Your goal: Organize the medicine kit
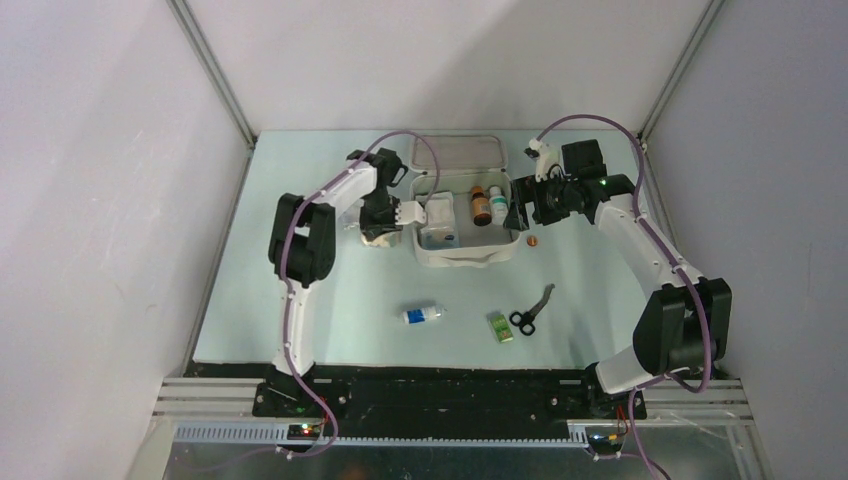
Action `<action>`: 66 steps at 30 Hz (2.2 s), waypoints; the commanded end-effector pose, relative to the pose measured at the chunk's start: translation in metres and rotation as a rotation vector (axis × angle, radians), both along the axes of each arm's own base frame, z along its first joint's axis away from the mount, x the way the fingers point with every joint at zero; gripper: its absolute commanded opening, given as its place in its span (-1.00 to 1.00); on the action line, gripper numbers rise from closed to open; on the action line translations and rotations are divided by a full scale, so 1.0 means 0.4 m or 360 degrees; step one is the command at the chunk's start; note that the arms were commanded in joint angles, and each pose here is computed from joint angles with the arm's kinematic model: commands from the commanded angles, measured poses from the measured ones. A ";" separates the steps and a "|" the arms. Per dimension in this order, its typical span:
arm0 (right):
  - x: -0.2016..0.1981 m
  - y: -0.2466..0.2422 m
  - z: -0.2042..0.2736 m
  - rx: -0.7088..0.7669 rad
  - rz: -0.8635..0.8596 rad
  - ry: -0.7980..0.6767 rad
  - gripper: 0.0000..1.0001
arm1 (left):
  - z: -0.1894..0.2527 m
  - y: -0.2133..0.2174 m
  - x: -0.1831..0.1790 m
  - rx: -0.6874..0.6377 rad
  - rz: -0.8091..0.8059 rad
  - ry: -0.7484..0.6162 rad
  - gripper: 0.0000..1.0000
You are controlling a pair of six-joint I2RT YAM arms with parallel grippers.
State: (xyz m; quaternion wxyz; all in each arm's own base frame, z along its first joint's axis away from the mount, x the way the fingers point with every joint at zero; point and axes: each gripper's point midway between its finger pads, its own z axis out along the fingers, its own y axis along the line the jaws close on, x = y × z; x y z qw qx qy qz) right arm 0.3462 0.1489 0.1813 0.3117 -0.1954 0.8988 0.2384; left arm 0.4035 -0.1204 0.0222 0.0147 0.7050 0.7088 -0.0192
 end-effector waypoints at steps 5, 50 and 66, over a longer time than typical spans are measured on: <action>0.028 -0.010 0.047 -0.0015 -0.0018 -0.0105 0.79 | 0.186 0.014 -0.021 -0.0293 0.0192 -0.0078 -0.65; 0.051 -0.128 0.104 0.0223 -0.0380 -0.0080 0.80 | 0.093 -0.356 -0.095 -0.0441 0.0104 -0.0139 0.01; -0.011 -0.071 0.139 0.0074 0.0160 -0.0373 0.84 | 0.493 -0.392 -0.019 -0.0963 0.0254 -0.0498 0.56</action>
